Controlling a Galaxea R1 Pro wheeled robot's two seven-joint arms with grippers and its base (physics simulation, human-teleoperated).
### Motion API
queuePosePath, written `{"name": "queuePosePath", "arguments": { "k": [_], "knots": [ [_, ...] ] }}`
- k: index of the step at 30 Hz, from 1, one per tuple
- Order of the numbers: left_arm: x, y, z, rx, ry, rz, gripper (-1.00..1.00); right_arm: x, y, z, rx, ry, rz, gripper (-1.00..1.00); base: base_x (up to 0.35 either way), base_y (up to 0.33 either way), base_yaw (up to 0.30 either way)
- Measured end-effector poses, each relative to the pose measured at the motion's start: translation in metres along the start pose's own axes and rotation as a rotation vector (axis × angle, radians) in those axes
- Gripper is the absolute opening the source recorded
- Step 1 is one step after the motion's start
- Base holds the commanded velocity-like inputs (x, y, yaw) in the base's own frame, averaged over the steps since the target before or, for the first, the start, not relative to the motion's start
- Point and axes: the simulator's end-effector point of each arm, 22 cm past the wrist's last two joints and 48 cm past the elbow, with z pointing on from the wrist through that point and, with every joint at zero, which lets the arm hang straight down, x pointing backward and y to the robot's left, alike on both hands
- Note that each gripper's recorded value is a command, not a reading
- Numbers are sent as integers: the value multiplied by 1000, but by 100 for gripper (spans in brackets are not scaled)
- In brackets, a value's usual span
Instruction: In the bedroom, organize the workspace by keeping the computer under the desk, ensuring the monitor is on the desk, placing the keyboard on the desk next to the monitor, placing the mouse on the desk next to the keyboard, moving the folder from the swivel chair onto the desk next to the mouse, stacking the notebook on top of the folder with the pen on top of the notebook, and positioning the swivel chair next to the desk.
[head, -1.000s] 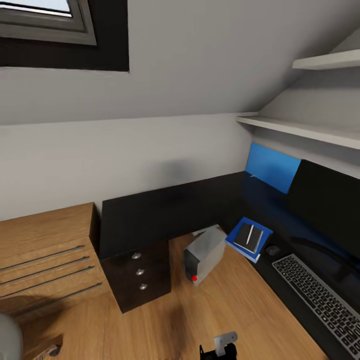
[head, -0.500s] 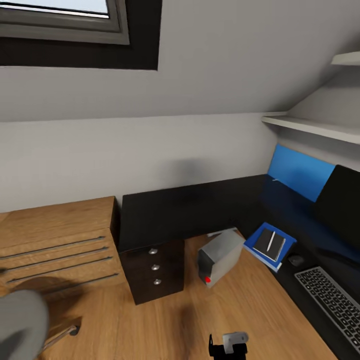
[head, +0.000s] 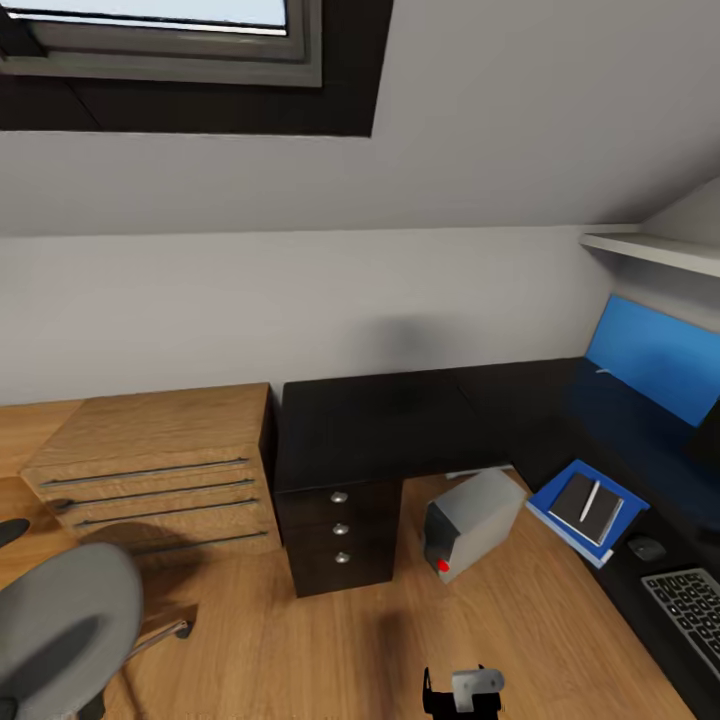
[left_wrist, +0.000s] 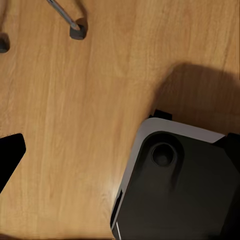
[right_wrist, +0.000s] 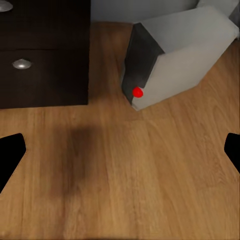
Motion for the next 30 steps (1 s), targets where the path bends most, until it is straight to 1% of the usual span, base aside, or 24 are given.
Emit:
{"name": "queuePosePath", "arguments": {
  "k": [9,13,15,16,19,20,25,26,28,29,30],
  "knots": [
    [1,2,0,-3,4,2,100,3,-6,0,8,0,-2,100,0,0,257],
    [2,3,1,-4,6,3,100,6,-17,2,22,3,-12,100,0,0,257],
    [3,3,1,-4,7,3,100,9,-26,2,33,7,-21,100,0,0,256],
    [3,2,1,-4,7,3,100,12,-36,3,47,9,-28,100,0,0,256],
    [4,2,1,-4,9,3,100,21,-52,0,63,12,-42,100,0,0,255],
    [4,3,1,-5,10,4,100,31,-68,-6,83,12,-44,100,0,0,253],
    [5,3,1,-6,13,5,100,50,-93,-17,99,13,-68,100,0,0,252],
    [6,3,1,-6,14,5,100,58,-102,-23,108,19,-73,100,0,0,252],
    [6,4,1,-7,16,6,100,67,-109,-29,112,27,-83,100,0,0,252],
    [7,4,1,-7,16,6,100,77,-118,-38,119,32,-85,100,0,0,251],
    [7,4,1,-7,17,6,100,80,-118,-40,116,32,-90,100,0,0,251]
  ]
}}
